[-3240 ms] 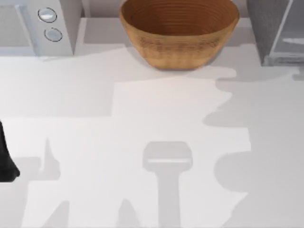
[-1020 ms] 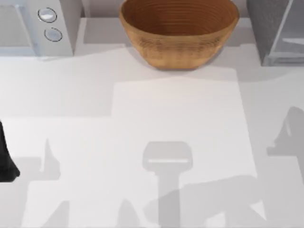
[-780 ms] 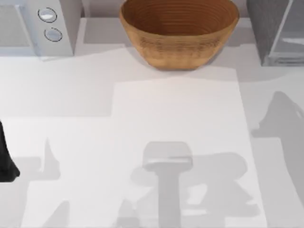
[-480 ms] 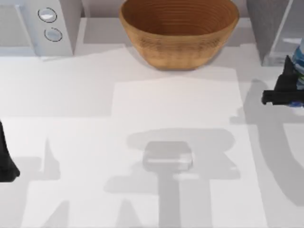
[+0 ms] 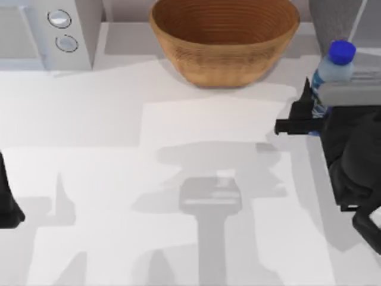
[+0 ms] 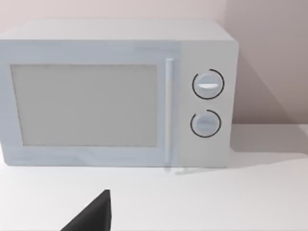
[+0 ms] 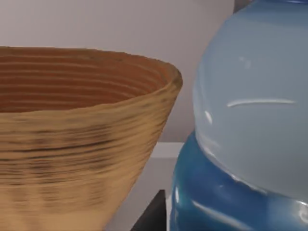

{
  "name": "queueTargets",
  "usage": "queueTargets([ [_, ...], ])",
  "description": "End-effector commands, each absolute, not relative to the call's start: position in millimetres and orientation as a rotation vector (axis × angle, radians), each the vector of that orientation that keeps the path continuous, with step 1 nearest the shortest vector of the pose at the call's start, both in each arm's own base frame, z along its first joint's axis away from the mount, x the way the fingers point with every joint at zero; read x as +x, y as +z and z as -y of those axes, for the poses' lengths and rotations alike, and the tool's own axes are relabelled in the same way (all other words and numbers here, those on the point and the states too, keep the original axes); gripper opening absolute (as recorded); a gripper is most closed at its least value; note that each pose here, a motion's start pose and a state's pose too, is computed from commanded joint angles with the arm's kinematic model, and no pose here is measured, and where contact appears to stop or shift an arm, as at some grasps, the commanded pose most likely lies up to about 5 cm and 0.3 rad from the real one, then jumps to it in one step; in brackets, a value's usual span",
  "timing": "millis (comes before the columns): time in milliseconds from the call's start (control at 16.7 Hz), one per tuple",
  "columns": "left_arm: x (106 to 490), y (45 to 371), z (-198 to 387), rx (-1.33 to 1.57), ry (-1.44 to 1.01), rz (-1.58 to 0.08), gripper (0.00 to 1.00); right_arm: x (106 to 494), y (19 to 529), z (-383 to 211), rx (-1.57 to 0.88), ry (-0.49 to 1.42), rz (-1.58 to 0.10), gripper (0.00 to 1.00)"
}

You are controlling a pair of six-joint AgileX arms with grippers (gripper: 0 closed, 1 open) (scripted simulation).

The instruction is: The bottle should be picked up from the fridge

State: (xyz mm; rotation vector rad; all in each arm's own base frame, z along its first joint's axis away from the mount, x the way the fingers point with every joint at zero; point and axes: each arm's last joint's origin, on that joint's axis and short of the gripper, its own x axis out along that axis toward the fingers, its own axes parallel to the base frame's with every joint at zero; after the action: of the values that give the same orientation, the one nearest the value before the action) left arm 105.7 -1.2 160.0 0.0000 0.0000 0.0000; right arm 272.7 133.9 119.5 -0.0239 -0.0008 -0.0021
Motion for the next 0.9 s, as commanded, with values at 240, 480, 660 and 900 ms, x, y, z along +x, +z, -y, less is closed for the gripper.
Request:
queueTargets([
  [240, 105.7, 160.0, 1.2, 0.0, 0.0, 0.0, 1.0, 274.3, 114.8, -138.7, -0.02, -0.001, 0.009, 0.0],
  [480, 105.7, 160.0, 1.2, 0.0, 0.0, 0.0, 1.0, 274.9, 113.9, -137.0, -0.02, -0.003, 0.005, 0.0],
  [660, 105.7, 160.0, 1.2, 0.0, 0.0, 0.0, 1.0, 290.5, 106.3, -139.3, -0.02, -0.002, 0.008, 0.0],
  [900, 105.7, 160.0, 1.2, 0.0, 0.0, 0.0, 1.0, 311.3, 92.4, -140.6, -0.022, 0.0, 0.005, 0.0],
])
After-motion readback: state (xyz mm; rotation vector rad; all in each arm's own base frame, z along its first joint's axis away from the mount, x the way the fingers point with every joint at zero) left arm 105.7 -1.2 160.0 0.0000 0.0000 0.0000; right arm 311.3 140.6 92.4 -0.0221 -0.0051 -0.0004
